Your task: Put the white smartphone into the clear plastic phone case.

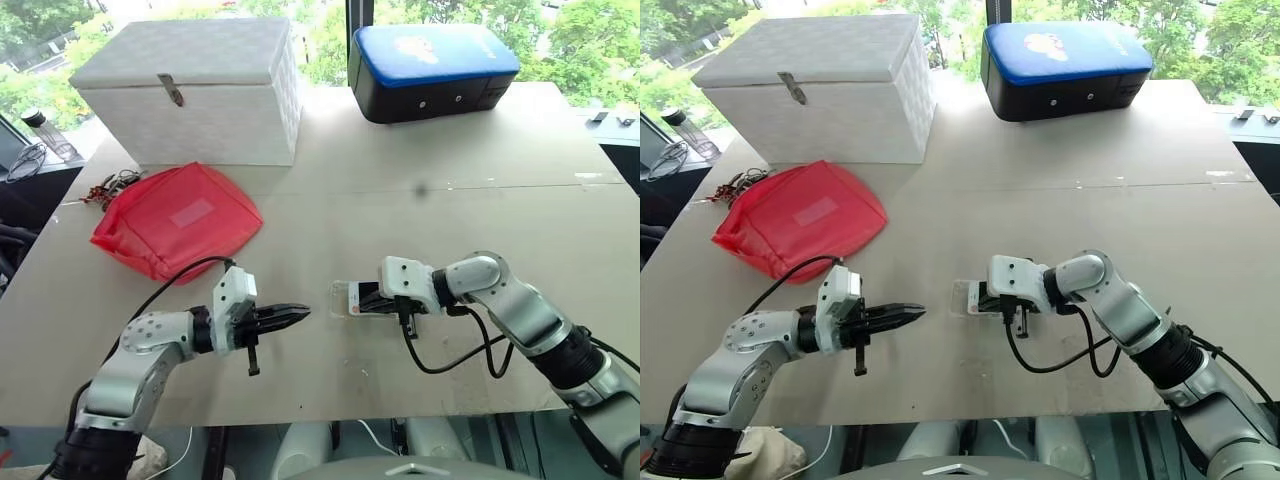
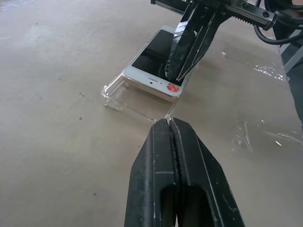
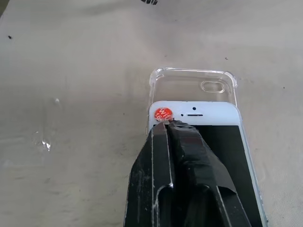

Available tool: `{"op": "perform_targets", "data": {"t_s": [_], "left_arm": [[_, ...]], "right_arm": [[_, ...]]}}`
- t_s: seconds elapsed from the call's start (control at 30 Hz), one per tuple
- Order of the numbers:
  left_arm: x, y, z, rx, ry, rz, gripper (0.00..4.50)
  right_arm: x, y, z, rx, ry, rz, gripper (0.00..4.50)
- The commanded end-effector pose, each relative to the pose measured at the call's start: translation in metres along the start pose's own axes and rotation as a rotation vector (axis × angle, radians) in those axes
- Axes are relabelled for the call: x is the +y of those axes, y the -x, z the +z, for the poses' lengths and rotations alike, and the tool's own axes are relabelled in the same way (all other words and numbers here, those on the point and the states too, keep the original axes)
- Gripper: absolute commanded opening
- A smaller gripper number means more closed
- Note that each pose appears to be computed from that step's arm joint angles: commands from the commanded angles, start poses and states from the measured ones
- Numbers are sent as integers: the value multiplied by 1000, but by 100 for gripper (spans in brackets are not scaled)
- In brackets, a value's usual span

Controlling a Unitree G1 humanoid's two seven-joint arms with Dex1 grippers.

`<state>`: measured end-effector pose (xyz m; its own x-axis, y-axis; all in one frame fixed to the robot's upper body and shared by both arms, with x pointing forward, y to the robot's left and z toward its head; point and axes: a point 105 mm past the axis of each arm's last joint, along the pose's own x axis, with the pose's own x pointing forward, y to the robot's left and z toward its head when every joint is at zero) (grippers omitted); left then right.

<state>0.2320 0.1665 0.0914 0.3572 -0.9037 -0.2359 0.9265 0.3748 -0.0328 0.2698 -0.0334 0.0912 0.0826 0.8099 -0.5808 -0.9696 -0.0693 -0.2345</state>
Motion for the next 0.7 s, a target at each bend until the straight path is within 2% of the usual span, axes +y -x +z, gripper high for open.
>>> {"op": "perform_targets", "data": {"t_s": [0.03, 0.2, 0.27, 0.37, 0.53, 0.63, 0.7], "left_arm": [[-2, 2, 11, -24, -56, -5, 0], [-2, 1, 13, -29, -58, -4, 0], [-2, 1, 13, -29, -57, -4, 0], [-1, 0, 13, -28, -57, -3, 0], [0, -3, 15, -32, -59, -5, 0], [2, -6, 17, -35, -67, -4, 0], [5, -7, 18, -36, -80, 11, 0]], "right_arm": [[12, -11, -47, 168, -107, 52, 2], [20, -16, -70, 226, -175, 99, 2], [26, -16, -70, 211, -210, 129, 2], [32, -16, -63, 168, -243, 156, 2], [25, -14, -37, 9, -392, 133, 2], [15, -11, -37, -15, -379, 67, 2], [1, -3, -21, -120, -383, -5, 2]]}}
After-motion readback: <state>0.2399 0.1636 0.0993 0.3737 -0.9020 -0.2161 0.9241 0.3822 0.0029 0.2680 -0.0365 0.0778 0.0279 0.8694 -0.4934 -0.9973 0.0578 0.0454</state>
